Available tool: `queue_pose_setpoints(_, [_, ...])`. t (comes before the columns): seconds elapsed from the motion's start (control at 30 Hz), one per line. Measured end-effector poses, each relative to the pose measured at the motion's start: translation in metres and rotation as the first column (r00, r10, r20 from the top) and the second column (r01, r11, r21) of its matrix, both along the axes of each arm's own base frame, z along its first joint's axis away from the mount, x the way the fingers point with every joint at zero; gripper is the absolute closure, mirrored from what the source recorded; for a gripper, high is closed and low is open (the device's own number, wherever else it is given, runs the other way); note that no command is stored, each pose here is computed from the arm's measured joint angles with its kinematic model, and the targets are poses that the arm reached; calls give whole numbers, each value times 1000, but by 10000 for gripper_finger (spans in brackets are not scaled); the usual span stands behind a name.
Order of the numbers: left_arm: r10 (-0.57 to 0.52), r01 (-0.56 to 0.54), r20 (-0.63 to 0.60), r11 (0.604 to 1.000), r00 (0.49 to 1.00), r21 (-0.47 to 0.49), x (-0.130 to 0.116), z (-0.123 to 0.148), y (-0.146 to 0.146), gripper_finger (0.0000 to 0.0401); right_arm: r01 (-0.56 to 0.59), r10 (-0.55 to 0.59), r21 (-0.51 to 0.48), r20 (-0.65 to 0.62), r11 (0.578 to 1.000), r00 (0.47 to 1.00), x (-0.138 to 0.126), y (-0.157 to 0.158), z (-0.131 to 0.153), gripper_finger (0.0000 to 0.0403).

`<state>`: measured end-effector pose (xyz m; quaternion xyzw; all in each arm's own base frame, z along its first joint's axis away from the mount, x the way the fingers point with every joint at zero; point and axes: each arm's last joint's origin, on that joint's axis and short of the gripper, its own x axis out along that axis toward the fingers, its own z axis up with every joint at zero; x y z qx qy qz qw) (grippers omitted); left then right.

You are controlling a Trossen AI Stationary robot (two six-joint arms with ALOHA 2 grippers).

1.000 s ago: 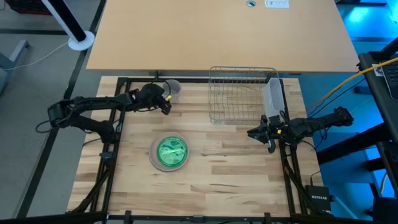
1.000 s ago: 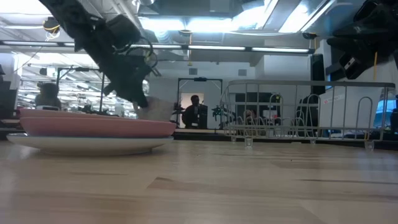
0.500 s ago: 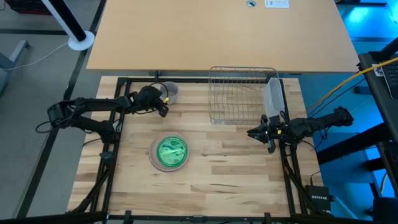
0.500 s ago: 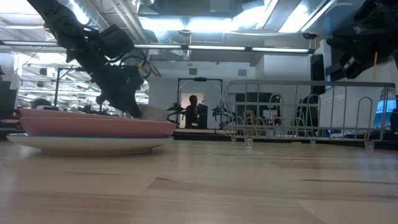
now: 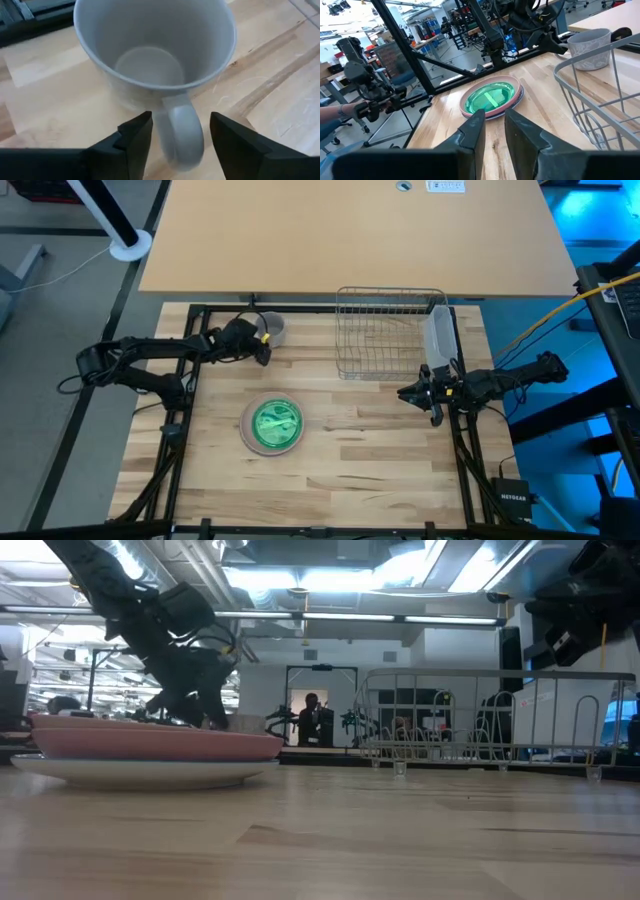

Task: Sort dishes
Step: Put the green plate into the dish rack

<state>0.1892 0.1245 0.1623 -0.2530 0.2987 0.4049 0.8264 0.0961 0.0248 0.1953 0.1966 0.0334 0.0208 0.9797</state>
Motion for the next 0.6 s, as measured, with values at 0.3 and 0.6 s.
queue_pose_setpoints(0.3, [-115, 106, -96, 990, 989, -93, -21, 8, -16, 206, -28, 28, 2, -1, 1000, 1000, 0, 1, 0, 325])
queue_pose_setpoints(0.6, [-255, 275, 109, 925, 961, -263, -46, 36, -43, 206, -28, 28, 2, -1, 1000, 1000, 0, 1, 0, 325])
